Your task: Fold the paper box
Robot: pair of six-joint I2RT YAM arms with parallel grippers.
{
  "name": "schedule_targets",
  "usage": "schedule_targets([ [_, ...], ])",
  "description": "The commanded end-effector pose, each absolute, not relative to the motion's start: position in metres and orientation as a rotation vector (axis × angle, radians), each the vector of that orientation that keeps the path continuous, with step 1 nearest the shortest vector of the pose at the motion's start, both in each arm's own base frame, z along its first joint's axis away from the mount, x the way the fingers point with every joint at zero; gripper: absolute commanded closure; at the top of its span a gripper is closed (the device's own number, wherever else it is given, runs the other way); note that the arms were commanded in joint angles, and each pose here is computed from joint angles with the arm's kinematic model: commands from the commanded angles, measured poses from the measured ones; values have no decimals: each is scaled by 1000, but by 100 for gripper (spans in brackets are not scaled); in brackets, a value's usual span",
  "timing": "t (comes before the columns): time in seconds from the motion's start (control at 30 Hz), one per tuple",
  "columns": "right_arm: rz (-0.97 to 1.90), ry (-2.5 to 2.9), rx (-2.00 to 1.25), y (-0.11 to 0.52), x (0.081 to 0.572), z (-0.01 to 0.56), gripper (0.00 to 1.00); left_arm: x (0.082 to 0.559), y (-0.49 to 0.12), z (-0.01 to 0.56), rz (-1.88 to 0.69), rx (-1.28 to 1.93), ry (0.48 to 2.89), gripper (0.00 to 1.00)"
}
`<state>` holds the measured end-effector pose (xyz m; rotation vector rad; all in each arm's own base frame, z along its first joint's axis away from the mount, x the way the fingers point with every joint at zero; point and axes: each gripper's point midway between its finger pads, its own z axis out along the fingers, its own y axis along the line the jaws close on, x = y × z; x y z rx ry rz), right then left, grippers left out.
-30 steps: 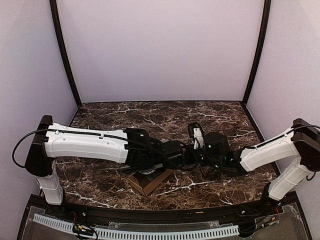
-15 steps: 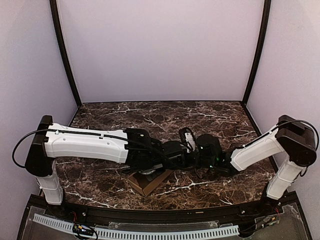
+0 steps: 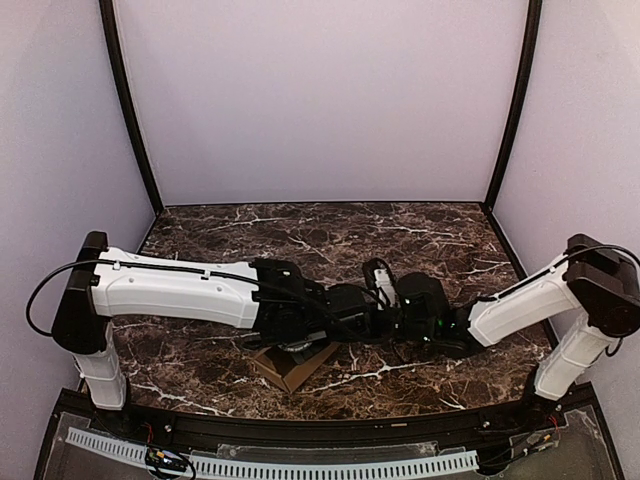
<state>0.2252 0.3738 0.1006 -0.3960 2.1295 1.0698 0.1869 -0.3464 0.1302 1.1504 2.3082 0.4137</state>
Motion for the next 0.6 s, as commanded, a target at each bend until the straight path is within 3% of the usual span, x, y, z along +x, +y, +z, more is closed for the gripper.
schedule_targets([
  [0.0, 1041, 2134, -357, 356, 215, 103, 100, 181, -351, 118, 401, 1151, 2355, 99],
  [0.23, 1138, 2071, -397, 355, 176, 121, 100, 183, -353, 118, 413, 1130, 2361, 99],
  [0.57, 1525, 1968, -513, 388, 111, 147, 100, 186, -354, 120, 443, 1064, 2382, 99],
])
